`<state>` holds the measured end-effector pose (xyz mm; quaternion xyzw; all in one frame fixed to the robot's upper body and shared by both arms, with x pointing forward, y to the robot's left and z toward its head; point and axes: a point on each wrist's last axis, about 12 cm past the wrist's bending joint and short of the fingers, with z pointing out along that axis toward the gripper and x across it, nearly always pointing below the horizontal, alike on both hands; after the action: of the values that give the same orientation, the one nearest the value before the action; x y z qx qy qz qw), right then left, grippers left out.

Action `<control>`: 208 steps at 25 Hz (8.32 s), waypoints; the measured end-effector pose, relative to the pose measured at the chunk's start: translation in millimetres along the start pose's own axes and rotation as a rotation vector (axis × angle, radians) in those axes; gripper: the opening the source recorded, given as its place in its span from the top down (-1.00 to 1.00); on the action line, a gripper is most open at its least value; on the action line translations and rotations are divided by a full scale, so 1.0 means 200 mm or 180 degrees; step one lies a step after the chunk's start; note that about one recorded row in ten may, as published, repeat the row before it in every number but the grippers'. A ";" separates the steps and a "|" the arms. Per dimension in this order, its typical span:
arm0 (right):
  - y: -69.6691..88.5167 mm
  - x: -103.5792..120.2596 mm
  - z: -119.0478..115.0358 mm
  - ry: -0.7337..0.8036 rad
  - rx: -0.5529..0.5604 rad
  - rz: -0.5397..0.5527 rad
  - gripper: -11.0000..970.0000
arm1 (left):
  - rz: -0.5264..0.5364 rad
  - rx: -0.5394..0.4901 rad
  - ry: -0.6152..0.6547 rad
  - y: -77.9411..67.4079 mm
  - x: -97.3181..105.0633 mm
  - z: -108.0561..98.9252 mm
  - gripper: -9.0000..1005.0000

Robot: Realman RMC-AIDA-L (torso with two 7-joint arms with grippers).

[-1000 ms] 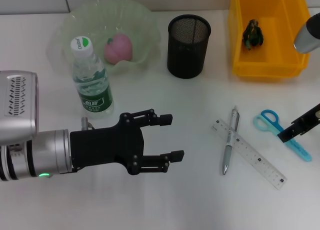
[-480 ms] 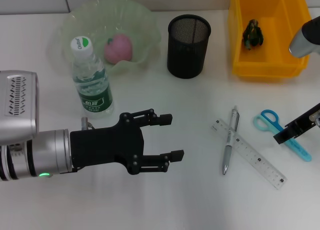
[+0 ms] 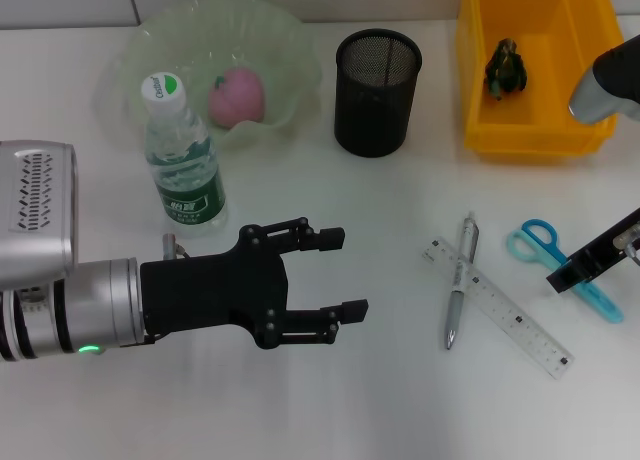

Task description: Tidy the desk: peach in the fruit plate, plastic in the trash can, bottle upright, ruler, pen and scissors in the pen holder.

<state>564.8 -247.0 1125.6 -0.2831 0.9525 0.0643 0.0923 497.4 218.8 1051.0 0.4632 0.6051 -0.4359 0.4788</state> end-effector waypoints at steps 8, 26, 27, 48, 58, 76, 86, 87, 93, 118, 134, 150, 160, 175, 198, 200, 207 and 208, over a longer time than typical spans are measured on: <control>-0.01 0.00 0.02 0.0029 -0.0004 0.0009 0.09 | -0.0004 0.0001 -0.0002 0.00 0.00 0.00 -0.57; 0.00 -0.01 -0.04 -0.0209 -0.0031 -0.0019 0.55 | 0.0010 0.0038 -0.0019 -0.01 0.00 0.00 -0.44; 0.00 -0.01 -0.07 -0.0297 -0.0051 -0.0027 0.55 | 0.0002 0.0039 -0.0023 -0.01 -0.01 -0.01 -0.42; -0.12 -0.29 -0.29 -0.3945 -0.0441 -0.0737 0.55 | -0.0250 -0.0003 -0.0013 0.01 -0.01 -0.02 -0.62; -0.06 -0.31 0.12 -0.4321 -0.0121 -0.0852 0.55 | -0.0266 -0.0021 -0.0014 0.00 0.00 -0.02 -0.62; 0.04 -0.41 0.27 -0.3856 -0.0218 -0.0712 0.55 | -0.0240 -0.0025 -0.0013 0.00 0.00 -0.02 -0.62; 0.04 -0.38 0.29 -0.3822 -0.0243 -0.0662 0.33 | -0.0206 -0.0029 -0.0012 0.00 0.00 -0.02 -0.62; 0.04 -0.37 0.29 -0.3831 -0.0254 -0.0655 0.27 | -0.0206 -0.0029 -0.0012 0.00 0.00 -0.02 -0.62; 0.01 -0.28 0.16 -0.4340 -0.0724 -0.0518 -0.01 | -0.0218 -0.0037 -0.0018 -0.01 0.01 -0.04 -0.62; 0.13 -0.26 -0.37 -0.0490 -0.0593 -0.0392 -0.53 | -0.0228 -0.0075 -0.0031 -0.02 0.01 -0.07 -0.62; 0.26 -0.35 -0.06 -0.0186 -0.0509 -0.0522 -0.51 | -0.0232 -0.0073 -0.0032 -0.02 0.01 -0.07 -0.62; 0.29 -0.37 0.07 -0.0145 -0.0473 -0.0494 -0.38 | -0.0220 -0.0083 -0.0028 -0.02 0.01 -0.07 -0.62; 0.29 -0.37 0.10 -0.0176 -0.0424 -0.0507 -0.31 | -0.0214 -0.0083 -0.0027 -0.02 0.01 -0.07 -0.62; 0.30 -0.37 0.11 -0.0152 -0.0444 -0.0521 -0.12 | -0.0216 -0.0087 -0.0024 -0.02 0.01 -0.07 -0.62; 0.31 -0.39 0.07 -0.0261 -0.0417 -0.0585 0.20 | -0.0230 -0.0083 -0.0029 -0.02 0.01 -0.07 -0.62; 0.32 -0.40 0.03 -0.0328 -0.0408 -0.0593 0.20 | -0.0228 -0.0082 -0.0029 -0.02 0.01 -0.07 -0.62; 0.31 -0.45 -0.19 -0.0827 -0.0331 -0.0622 0.18 | -0.0203 -0.0076 -0.0036 -0.02 0.00 -0.07 -0.62; 0.30 -0.46 -0.25 -0.0967 -0.0296 -0.0616 0.17 | -0.0195 -0.0075 -0.0037 -0.01 0.00 -0.07 -0.62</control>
<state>601.0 -157.2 1197.5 -0.3644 0.8919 0.1411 0.2278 492.4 231.2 1053.8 0.4362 0.6213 -0.4460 0.4742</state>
